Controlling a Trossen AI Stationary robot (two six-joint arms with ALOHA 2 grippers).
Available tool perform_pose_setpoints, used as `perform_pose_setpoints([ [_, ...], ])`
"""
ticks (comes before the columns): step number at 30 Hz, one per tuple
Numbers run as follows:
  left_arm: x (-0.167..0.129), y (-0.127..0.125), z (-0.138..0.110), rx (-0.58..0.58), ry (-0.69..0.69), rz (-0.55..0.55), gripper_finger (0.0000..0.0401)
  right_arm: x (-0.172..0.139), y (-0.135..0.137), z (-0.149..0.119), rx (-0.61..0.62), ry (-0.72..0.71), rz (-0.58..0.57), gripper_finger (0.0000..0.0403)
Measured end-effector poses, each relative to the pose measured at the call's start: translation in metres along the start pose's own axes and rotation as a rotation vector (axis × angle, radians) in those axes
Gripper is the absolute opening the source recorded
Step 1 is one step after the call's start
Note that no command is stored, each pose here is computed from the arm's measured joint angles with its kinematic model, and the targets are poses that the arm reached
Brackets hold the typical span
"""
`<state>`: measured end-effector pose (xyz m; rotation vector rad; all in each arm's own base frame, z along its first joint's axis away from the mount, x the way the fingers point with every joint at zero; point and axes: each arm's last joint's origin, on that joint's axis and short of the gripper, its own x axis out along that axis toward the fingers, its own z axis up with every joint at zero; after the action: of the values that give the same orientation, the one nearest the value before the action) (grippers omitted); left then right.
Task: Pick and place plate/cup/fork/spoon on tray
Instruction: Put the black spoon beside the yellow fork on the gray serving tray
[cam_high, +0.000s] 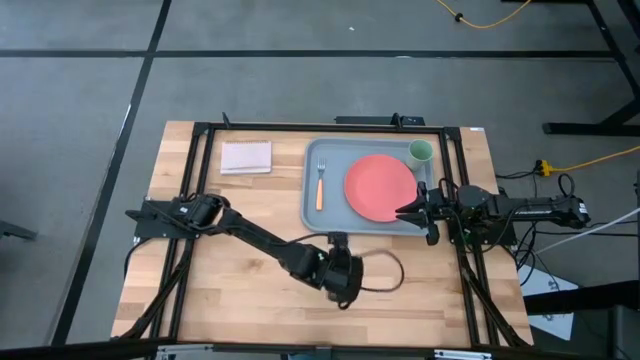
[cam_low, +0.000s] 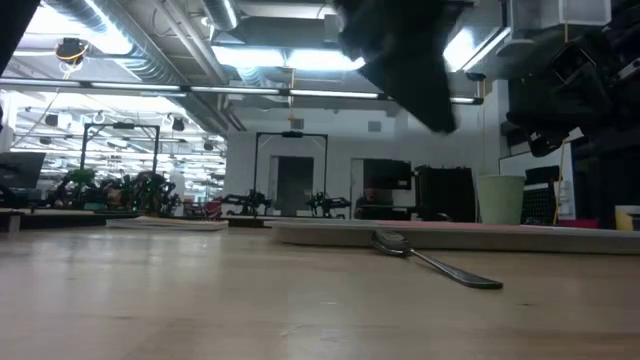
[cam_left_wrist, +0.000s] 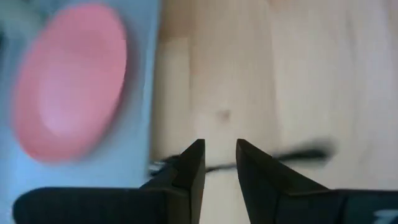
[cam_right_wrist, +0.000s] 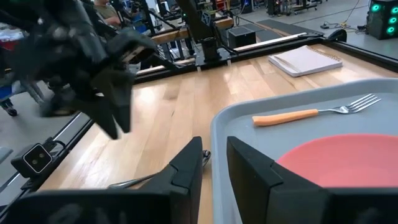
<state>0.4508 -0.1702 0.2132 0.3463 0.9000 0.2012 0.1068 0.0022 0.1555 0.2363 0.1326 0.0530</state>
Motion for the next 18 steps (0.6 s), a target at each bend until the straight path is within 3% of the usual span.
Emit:
perform_pose_setpoints([
  [4, 0.000, 0.005, 0.008, -0.627, -0.038, -0.024, 0.0085, 0.000, 0.000, 0.000, 0.014, 0.000, 0.000, 0.0079],
  [6, 0.004, 0.009, 0.008, -0.807, -0.017, -0.045, 0.0085, 0.000, 0.000, 0.000, 0.029, 0.000, 0.001, 0.0079],
  [8, 0.012, 0.010, 0.006, -0.877, 0.008, -0.063, 0.0085, 0.000, 0.000, 0.000, 0.029, 0.002, 0.011, 0.0079],
  [18, 0.060, -0.011, -0.011, -0.903, 0.152, -0.201, 0.0085, 0.000, 0.000, 0.000, 0.021, 0.008, 0.014, 0.0079],
])
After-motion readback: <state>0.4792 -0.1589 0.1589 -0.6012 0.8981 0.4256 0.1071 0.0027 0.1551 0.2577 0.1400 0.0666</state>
